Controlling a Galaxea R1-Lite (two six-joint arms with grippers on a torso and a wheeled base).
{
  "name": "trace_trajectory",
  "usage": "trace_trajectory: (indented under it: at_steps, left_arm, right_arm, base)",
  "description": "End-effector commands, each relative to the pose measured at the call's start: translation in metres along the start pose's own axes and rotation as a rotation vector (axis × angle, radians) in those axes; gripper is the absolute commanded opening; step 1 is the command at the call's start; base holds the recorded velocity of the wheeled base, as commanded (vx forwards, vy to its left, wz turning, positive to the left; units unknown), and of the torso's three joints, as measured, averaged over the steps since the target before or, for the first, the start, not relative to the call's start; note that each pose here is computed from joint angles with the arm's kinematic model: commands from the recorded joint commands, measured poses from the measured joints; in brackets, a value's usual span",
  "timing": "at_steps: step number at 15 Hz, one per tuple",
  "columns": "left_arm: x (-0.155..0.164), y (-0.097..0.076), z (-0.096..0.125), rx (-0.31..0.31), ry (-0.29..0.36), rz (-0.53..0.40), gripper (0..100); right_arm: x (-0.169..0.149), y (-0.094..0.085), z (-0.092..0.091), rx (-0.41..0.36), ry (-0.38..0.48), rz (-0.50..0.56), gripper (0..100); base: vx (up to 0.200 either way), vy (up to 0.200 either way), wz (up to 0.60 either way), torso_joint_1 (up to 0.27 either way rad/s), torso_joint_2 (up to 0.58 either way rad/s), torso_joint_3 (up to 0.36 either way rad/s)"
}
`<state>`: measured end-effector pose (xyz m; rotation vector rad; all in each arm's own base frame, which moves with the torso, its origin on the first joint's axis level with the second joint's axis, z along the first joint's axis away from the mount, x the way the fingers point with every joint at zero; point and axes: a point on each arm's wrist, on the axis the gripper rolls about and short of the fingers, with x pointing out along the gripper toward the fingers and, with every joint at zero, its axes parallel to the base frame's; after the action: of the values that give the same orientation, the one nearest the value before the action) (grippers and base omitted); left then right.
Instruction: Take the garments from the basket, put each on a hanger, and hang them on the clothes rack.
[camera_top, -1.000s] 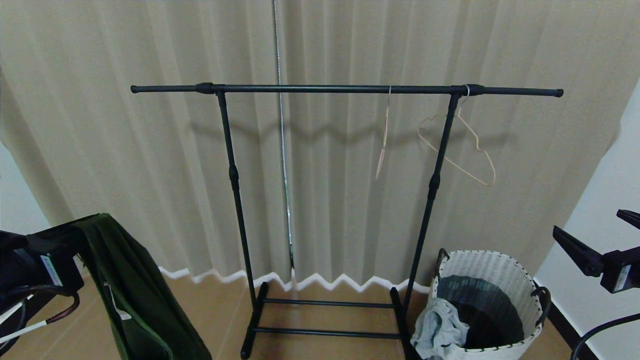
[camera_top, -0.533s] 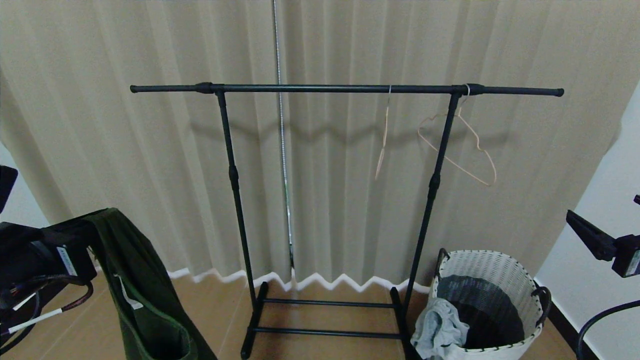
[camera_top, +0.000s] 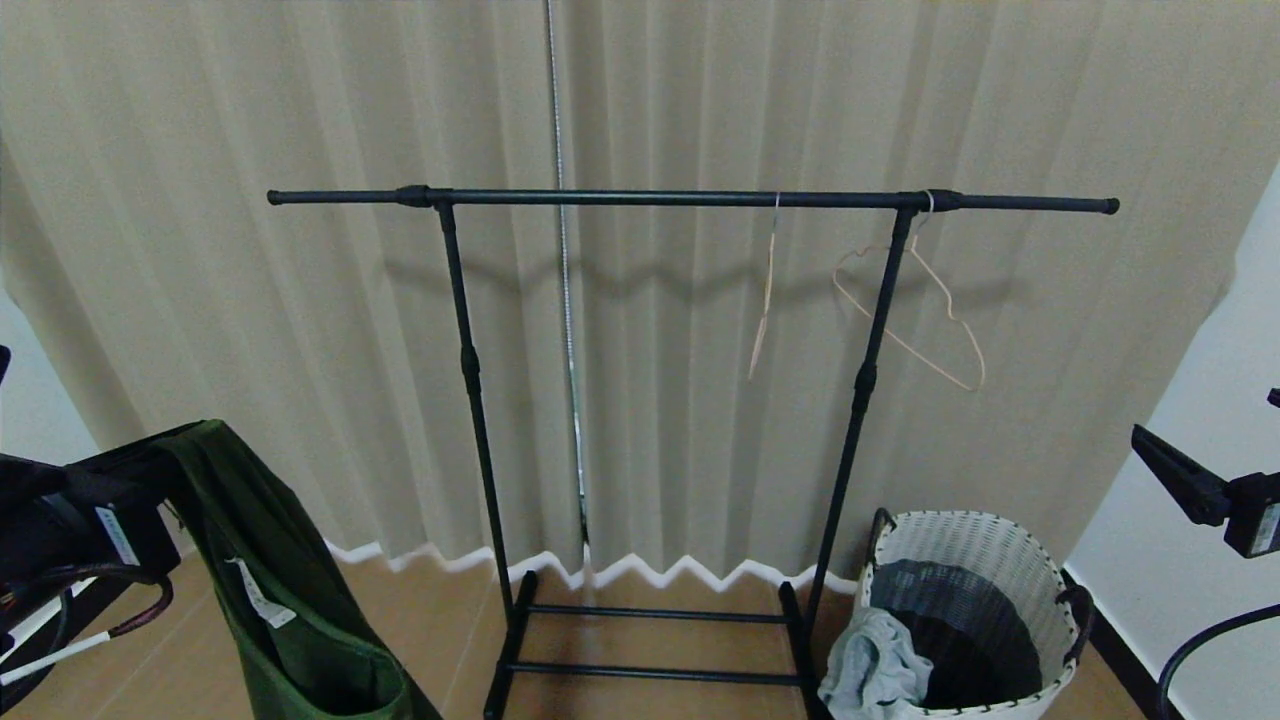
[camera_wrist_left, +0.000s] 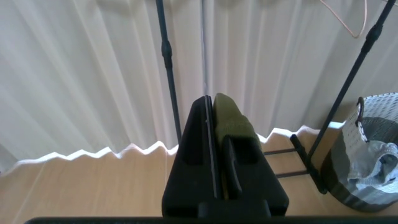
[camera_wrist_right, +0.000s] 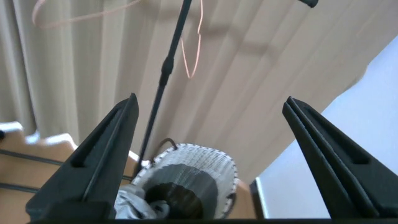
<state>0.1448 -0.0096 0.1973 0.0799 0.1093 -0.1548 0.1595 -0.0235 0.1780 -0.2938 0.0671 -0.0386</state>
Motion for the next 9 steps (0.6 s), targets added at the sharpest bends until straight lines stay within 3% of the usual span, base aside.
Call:
trace_trajectory:
  at_steps: [1,3,9]
  left_arm:
    - [-0.0023,-0.0002,0.0011,0.002,-0.010,0.001,0]
    - [-0.0024,-0.0002,0.0005,0.010,-0.007,0.000,0]
    - [-0.0026,-0.0006,-0.0017,0.011,0.001,-0.002,0]
  right_arm:
    - [0.0005,0.0002,-0.0012,-0.007,0.007,0.001,100]
    - [0.0004,0.0006,-0.0015,-0.013,0.008,0.003,100]
    - [-0.0007,0.0011,-0.0026,-0.012,0.010,0.004,100]
  base:
    - [0.000,0.000,0.00,0.000,0.00,0.000]
    - [0.000,0.000,0.00,0.000,0.00,0.000]
    - [0.000,-0.200,0.00,0.007,0.00,0.002]
